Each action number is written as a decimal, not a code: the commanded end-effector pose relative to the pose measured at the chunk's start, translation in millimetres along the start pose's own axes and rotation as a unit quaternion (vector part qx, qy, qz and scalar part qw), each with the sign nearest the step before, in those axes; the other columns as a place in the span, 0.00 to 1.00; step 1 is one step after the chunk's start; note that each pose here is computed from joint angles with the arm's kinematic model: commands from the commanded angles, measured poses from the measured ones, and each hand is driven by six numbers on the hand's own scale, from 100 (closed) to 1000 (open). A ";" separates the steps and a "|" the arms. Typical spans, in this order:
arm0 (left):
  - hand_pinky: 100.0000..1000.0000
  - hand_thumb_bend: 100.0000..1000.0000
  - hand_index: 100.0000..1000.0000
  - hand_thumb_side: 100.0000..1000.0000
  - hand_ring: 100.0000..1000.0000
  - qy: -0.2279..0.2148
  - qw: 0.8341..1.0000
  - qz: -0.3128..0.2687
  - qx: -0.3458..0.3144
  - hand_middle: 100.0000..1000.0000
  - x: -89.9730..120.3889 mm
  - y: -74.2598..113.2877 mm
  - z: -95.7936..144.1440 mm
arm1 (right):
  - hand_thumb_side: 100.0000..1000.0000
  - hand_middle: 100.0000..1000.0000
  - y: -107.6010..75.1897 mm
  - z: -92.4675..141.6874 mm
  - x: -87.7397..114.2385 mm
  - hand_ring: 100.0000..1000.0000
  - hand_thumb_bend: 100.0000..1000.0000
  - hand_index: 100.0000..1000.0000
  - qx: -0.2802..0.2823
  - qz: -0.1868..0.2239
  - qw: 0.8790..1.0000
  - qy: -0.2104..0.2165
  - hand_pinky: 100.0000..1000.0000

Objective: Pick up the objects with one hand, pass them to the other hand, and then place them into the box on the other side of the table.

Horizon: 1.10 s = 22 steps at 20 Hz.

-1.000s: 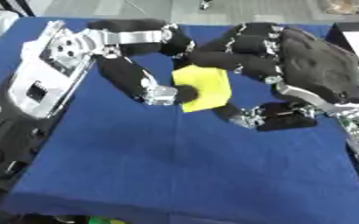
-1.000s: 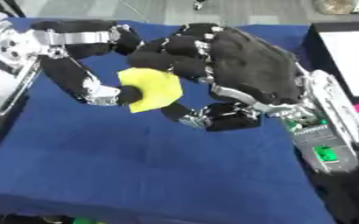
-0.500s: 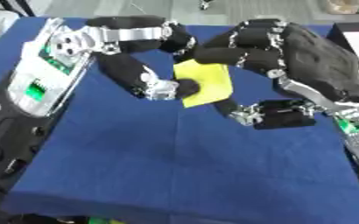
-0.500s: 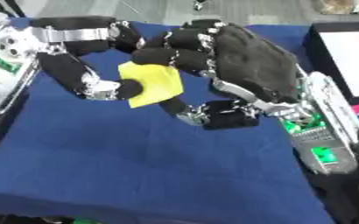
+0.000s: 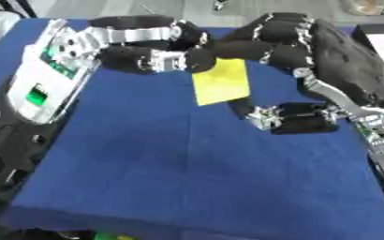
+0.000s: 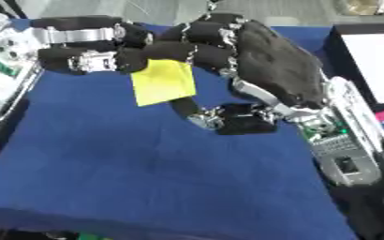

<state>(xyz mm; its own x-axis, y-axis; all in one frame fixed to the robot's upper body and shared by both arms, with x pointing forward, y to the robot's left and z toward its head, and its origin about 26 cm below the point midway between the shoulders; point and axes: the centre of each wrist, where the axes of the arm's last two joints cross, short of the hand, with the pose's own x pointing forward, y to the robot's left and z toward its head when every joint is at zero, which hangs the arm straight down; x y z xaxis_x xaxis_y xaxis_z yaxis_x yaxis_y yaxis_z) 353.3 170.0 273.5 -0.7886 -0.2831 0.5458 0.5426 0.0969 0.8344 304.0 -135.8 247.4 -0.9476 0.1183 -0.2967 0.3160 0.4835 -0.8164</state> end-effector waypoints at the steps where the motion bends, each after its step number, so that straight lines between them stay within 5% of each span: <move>1: 0.78 0.56 0.88 1.00 0.68 -0.006 1.000 0.000 0.016 0.69 1.4 8.3 8.0 | 0.00 0.44 -9.5 -1.7 -2.6 0.62 0.00 0.87 -0.010 0.012 1.000 -0.007 0.64; 8: 0.79 0.61 0.89 1.00 0.69 -0.016 0.997 0.033 0.071 0.71 -2.2 15.2 26.0 | 0.00 0.44 -14.6 0.1 -6.0 0.62 0.02 0.87 -0.017 0.023 1.000 -0.007 0.64; 14: 0.79 0.54 0.88 1.00 0.68 -0.003 0.986 0.057 0.160 0.70 -9.3 19.0 59.2 | 0.00 0.44 -31.9 11.8 -14.4 0.62 0.09 0.85 -0.022 0.066 0.997 0.017 0.63; 18: 0.78 0.48 0.86 1.00 0.66 0.029 0.970 0.071 0.232 0.66 -17.5 16.3 87.4 | 0.00 0.44 -50.9 35.8 -27.0 0.62 0.08 0.86 -0.027 0.119 0.989 0.080 0.63; 19: 0.77 0.39 0.85 1.00 0.65 0.039 0.965 0.075 0.250 0.65 -20.2 14.6 94.3 | 0.00 0.43 -53.5 45.5 -32.3 0.62 0.00 0.87 -0.030 0.125 0.985 0.111 0.64; 22: 0.76 0.31 0.83 0.99 0.62 0.068 0.949 0.084 0.296 0.61 -27.2 8.1 111.8 | 0.00 0.43 -59.4 75.1 -49.4 0.63 0.00 0.90 -0.051 0.124 0.969 0.208 0.66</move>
<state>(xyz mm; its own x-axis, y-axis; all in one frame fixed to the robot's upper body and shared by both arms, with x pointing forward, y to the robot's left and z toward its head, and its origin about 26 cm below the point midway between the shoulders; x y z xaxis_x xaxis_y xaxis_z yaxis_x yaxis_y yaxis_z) 351.7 275.4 259.5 -0.6181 -0.3042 0.7248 0.4303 0.6407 0.6359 332.7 -220.7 263.6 -0.8209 0.5174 -0.2418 0.5145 0.4861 -0.7064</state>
